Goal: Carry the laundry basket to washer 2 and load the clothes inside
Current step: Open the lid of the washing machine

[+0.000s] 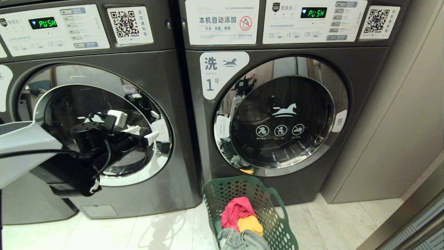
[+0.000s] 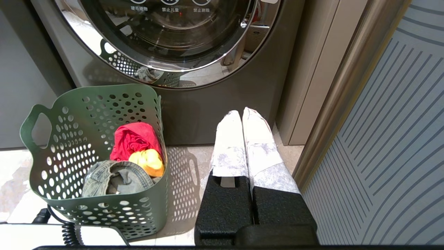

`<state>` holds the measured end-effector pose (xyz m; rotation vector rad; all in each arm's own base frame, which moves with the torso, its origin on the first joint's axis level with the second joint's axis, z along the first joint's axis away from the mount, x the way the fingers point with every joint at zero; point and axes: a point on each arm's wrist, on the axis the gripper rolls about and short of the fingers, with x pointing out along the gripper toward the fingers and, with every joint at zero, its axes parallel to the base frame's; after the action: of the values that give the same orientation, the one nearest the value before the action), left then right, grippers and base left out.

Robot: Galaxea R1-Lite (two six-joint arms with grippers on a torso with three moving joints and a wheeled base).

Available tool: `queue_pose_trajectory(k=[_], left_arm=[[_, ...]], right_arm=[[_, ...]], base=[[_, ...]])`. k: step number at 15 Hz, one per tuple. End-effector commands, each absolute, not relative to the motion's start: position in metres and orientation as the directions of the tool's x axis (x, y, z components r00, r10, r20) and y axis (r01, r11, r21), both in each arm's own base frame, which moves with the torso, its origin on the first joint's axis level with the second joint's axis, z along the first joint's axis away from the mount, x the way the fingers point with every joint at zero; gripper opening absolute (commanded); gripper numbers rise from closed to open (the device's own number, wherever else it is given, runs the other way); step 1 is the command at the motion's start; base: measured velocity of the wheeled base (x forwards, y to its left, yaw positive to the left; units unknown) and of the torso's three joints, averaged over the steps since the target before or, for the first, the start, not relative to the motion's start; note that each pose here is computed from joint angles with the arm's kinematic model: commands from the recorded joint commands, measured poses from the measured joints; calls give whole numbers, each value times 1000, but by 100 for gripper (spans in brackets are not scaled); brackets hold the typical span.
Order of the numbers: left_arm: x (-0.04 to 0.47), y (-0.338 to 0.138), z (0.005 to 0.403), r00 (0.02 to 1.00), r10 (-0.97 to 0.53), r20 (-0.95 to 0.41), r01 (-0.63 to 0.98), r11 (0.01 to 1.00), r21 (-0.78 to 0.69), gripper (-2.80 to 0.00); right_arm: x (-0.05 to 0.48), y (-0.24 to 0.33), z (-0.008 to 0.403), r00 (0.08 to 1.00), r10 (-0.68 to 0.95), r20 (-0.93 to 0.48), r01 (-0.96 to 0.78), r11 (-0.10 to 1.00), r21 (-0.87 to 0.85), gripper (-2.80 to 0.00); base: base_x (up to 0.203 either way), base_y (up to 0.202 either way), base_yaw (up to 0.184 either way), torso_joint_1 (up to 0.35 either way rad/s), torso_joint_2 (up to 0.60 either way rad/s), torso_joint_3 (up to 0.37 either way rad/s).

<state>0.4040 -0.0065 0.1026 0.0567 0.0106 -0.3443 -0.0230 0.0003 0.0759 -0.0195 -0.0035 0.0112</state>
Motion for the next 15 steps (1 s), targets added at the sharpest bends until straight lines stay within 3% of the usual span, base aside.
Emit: queue_pose_trajectory(k=[1,15], left_arm=[[412,-6,98,935,-354,-25,355,934,52,0],[442,-9,78,922,-386,-29,387,921,49,0]], right_arm=[[-23,0,76,1000,12,2,-12,1000,-20,-280],[-23,0,76,1000,12,3,-12,1000,-20,-280]], base=[[0,0,0,0,0,0],[0,0,0,0,0,0]])
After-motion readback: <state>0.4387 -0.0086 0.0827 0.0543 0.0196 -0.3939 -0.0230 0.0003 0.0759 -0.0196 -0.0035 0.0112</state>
